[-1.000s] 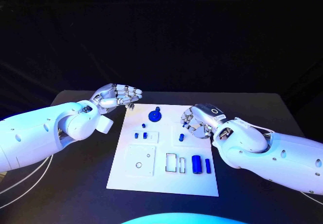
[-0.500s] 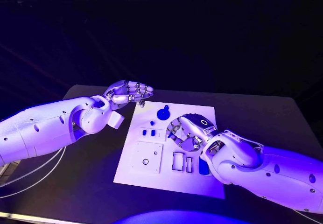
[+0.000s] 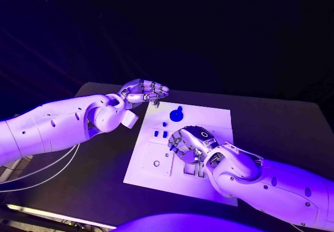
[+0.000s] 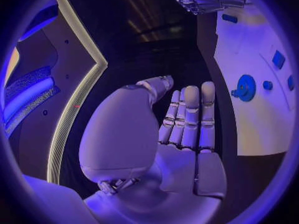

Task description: Assemble the parts on the task board

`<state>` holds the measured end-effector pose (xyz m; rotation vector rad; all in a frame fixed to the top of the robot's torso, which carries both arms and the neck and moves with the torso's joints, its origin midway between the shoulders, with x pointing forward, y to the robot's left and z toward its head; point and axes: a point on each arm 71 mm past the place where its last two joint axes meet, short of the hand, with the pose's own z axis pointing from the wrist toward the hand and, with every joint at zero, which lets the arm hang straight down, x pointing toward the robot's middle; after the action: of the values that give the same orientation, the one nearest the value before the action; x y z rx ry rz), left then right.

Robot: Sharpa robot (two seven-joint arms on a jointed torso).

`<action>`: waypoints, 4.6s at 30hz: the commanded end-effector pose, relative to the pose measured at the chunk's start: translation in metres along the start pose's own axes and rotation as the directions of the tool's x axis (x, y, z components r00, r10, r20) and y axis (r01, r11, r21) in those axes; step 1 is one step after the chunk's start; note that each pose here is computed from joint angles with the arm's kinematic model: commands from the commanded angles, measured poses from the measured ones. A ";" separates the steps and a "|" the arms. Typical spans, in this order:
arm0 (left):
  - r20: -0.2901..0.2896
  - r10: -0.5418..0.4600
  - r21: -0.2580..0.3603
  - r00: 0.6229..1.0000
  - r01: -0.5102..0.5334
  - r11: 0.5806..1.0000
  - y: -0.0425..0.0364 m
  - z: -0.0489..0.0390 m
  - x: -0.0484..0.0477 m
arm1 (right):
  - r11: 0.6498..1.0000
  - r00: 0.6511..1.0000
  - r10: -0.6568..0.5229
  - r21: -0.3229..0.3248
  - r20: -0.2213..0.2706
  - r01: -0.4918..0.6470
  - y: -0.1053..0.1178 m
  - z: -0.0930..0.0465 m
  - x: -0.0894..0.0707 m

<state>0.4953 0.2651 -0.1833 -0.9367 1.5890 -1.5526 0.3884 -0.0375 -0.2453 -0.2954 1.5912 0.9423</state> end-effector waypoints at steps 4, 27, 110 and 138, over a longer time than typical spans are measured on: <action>-0.003 -0.011 0.002 1.000 0.011 1.000 -0.0004 0.0015 0.0019 | 1.000 0.999 -0.020 -0.023 -0.034 0.019 0.004 0.004 0.010; -0.006 -0.004 -0.005 1.000 0.004 1.000 0.0006 0.0020 0.0005 | 0.999 0.997 -0.032 -0.015 -0.069 0.031 0.004 0.006 0.021; -0.036 0.018 -0.030 0.999 -0.019 0.999 0.0026 -0.0011 -0.0008 | 0.989 0.995 -0.090 0.117 -0.033 0.094 -0.038 -0.039 -0.068; -0.035 0.019 -0.030 0.999 -0.020 0.999 0.0024 -0.0025 -0.0017 | 0.972 0.972 -0.135 0.165 -0.192 0.167 -0.071 -0.030 -0.058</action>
<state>0.4946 0.2701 -0.1867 -0.9257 1.6391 -1.5218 0.4299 -0.1237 -0.2218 -0.3653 1.7813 0.6477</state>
